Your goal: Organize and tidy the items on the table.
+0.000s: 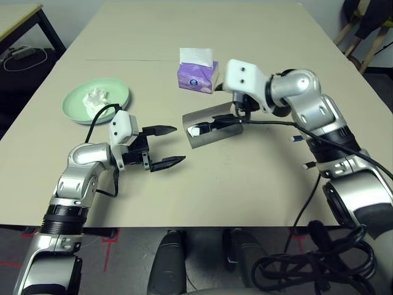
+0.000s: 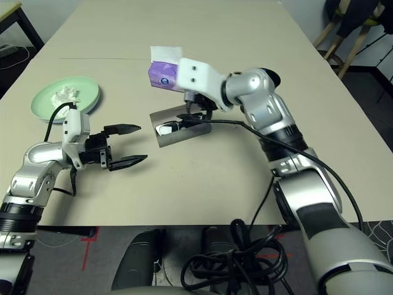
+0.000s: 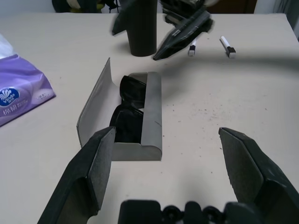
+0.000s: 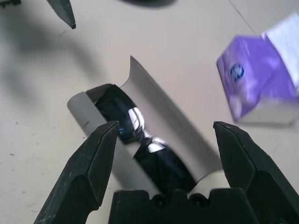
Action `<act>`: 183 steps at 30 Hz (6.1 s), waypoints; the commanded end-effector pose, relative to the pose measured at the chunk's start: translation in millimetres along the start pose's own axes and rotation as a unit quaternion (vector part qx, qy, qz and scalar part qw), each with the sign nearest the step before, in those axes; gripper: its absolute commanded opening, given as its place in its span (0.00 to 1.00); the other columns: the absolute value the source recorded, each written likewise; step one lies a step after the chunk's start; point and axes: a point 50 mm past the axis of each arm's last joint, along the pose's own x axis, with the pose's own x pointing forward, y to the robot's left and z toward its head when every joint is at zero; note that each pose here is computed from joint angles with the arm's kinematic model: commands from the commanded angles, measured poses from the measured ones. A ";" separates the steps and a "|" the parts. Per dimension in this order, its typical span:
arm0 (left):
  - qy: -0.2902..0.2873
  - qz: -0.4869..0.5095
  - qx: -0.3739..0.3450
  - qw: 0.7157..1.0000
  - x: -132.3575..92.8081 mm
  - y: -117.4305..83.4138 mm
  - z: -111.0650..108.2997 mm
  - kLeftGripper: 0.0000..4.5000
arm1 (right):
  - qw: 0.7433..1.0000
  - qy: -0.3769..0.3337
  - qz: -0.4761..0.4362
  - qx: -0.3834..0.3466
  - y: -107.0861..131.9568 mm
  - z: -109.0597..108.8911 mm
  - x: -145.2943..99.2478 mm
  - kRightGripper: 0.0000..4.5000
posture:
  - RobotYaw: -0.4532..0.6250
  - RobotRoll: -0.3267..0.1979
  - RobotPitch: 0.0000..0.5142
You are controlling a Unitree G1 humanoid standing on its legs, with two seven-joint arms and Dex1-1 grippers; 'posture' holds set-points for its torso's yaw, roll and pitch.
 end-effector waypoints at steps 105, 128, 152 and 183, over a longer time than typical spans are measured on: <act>-0.055 -0.035 -0.065 0.996 57.0 43.1 22.9 0.30 | 0.965 -0.140 -0.134 0.176 32.8 -82.0 -72.4 1.00 | 0.44 0.62 0.22; -0.019 -0.161 -0.023 0.986 70.6 -5.4 0.2 1.00 | 0.929 0.276 0.186 -0.164 -39.7 -50.8 -131.8 1.00 | 0.39 0.62 0.32; -0.042 -0.139 -0.022 0.989 66.4 -8.4 6.1 1.00 | 0.812 0.352 0.340 -0.317 -34.5 -51.5 -102.6 1.00 | 0.45 0.62 0.38; -0.071 -0.120 -0.018 0.990 68.0 -6.2 9.8 1.00 | 0.802 0.355 0.374 -0.300 -26.1 -65.1 -98.6 0.07 | 0.45 0.62 0.32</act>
